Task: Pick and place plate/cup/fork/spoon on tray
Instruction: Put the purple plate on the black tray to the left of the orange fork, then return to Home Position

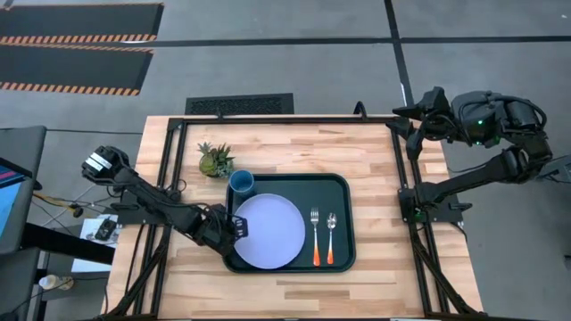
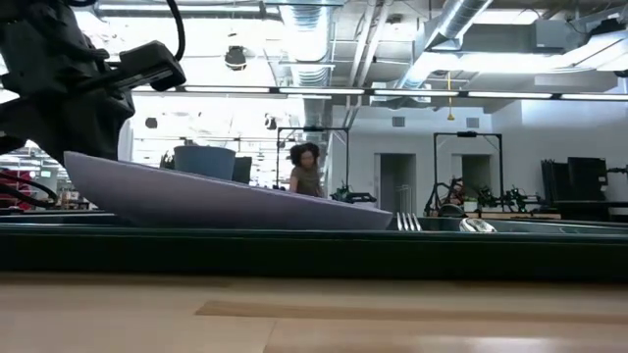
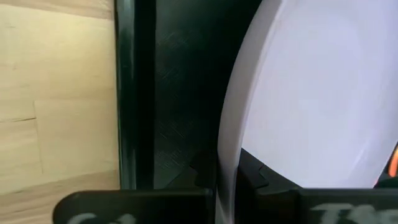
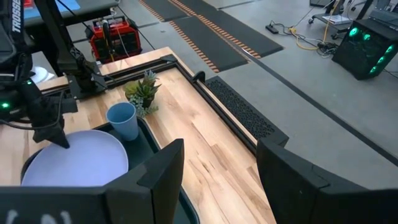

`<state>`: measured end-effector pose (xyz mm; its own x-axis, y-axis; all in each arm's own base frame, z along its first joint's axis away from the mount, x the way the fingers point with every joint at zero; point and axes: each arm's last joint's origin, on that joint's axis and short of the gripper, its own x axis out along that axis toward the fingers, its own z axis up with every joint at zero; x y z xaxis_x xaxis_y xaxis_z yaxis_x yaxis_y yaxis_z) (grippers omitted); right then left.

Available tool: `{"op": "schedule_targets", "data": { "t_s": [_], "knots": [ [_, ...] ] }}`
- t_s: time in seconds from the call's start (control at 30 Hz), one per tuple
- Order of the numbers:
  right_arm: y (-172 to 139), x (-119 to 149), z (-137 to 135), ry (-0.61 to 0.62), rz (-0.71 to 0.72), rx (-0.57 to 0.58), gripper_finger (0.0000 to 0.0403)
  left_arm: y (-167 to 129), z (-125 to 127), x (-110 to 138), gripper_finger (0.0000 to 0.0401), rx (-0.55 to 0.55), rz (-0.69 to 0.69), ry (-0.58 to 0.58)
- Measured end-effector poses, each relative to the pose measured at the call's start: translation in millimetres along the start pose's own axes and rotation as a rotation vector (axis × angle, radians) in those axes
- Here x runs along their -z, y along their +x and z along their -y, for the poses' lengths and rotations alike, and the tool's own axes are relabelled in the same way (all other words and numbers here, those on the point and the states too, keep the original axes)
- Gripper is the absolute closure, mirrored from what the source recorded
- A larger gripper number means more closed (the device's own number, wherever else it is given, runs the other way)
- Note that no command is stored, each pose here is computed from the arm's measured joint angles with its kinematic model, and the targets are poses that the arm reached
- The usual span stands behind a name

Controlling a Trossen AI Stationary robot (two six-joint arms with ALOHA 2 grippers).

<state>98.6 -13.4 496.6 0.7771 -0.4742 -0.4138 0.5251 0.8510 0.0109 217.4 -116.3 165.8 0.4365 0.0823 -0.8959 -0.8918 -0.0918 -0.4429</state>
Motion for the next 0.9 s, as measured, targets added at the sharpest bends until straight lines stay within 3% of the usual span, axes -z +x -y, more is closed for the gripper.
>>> {"op": "schedule_targets", "data": {
  "t_s": [0.23, 0.63, 0.9],
  "knots": [
    [-0.1, 0.0, 0.1, 0.001, 0.0, 0.0, 0.0179, 0.2, 0.1, -0.1, 0.039, -0.019, -0.027, -0.012],
    [0.0, 0.0, 0.0, 0.0, 0.0, 0.0, 0.0179, 0.2, -1.3, -0.4, 0.0266, -0.039, -0.032, -0.032],
    [-0.1, -3.9, -1.0, -0.006, 0.037, -0.009, 0.0179, -4.4, -0.7, -1.5, 0.0224, -0.029, -0.046, -0.038]
  ]
}}
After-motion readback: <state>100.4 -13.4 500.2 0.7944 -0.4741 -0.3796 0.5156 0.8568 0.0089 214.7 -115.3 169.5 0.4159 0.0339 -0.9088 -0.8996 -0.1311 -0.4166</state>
